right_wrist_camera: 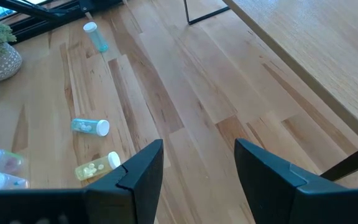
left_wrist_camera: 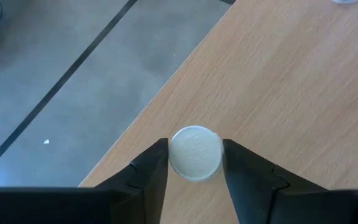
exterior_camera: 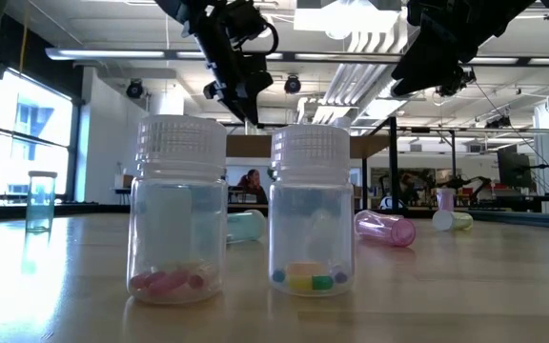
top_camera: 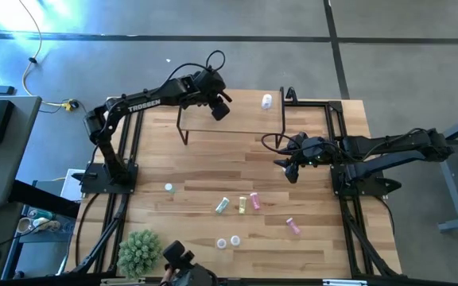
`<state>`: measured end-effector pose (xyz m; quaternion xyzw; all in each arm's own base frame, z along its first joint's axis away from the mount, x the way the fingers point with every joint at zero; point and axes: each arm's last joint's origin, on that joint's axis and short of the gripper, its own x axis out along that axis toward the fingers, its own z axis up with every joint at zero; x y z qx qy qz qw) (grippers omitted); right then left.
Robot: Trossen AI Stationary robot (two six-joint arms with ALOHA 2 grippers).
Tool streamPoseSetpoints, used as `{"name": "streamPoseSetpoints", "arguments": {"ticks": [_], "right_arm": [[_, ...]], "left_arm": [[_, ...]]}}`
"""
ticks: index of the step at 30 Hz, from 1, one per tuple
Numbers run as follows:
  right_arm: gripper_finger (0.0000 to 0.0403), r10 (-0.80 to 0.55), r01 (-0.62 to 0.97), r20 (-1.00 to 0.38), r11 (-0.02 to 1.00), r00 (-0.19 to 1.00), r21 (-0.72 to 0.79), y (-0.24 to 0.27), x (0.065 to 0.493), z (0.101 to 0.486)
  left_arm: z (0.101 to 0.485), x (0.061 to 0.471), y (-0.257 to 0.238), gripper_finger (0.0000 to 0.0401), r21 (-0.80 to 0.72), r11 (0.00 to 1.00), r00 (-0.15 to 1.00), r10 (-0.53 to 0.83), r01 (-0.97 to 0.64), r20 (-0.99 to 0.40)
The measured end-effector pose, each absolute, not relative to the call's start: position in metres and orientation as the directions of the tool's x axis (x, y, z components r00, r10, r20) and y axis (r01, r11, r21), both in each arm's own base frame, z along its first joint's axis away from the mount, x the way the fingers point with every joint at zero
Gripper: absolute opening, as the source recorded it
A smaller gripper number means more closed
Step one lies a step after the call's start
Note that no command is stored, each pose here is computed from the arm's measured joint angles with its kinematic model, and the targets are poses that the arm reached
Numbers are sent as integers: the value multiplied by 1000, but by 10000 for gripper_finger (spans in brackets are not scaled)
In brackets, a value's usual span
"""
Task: Pick and place medicine bottles onto shelf by color
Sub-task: Put the top left yellow pill bottle on the shelf, then put the top pink pill bottle on the shelf
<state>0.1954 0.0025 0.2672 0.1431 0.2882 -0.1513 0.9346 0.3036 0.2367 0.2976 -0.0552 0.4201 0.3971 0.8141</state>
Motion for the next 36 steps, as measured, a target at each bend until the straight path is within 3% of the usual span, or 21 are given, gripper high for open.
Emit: {"name": "streamPoseSetpoints", "arguments": {"ticks": [12, 24, 36], "right_arm": [[188, -200, 365, -582, 913, 788, 180, 3, 195, 267], [188, -199, 366, -584, 913, 787, 182, 3, 195, 267], [188, -186, 397, -630, 893, 754, 211, 4, 192, 263]], "left_arm": [[302, 307, 236, 185, 236, 675, 350, 611, -699, -710], [352, 302, 222, 186, 225, 700, 368, 588, -678, -720], [365, 313, 192, 186, 212, 780, 438, 528, -589, -728]]}}
